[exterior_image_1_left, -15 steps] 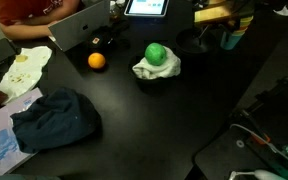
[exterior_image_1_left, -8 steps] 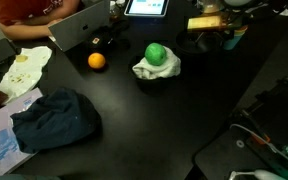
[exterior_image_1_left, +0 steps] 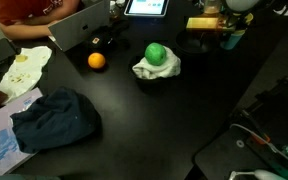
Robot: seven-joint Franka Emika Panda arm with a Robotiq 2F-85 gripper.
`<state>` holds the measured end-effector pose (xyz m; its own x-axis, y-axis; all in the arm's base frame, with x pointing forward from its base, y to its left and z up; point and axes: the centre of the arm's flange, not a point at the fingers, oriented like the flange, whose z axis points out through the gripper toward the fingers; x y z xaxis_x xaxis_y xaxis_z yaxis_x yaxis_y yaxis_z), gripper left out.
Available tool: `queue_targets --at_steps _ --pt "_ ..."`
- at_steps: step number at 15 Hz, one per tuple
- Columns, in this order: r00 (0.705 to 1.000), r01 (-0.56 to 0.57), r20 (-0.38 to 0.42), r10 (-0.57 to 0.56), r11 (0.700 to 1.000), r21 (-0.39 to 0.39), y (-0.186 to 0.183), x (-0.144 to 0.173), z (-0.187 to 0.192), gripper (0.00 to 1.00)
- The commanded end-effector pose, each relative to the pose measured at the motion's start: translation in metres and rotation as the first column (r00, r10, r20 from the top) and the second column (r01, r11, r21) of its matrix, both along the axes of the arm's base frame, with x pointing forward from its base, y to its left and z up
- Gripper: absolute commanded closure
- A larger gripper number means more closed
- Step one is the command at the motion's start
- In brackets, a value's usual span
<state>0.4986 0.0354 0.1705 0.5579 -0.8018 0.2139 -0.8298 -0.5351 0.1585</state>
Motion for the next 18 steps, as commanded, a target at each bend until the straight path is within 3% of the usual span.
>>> queue_targets --at_steps 1,5,7,8,10,18 --pt "0.999 0.023 0.035 -0.022 1.000 -0.014 0.003 0.001 0.002 0.63" --pt "1.000 0.001 0.022 -0.001 1.000 -0.024 0.009 -0.002 0.009 0.95" --pt "1.000 -0.007 0.015 0.007 1.000 -0.027 0.011 -0.002 0.008 0.99" --pt "1.000 -0.008 0.017 0.009 1.000 -0.028 0.012 -0.001 0.010 0.64" --pt "1.000 -0.017 0.015 0.018 0.999 -0.032 0.014 -0.001 0.012 0.59" --pt "0.998 -0.067 -0.006 0.066 0.996 -0.061 0.023 -0.004 0.013 0.01"
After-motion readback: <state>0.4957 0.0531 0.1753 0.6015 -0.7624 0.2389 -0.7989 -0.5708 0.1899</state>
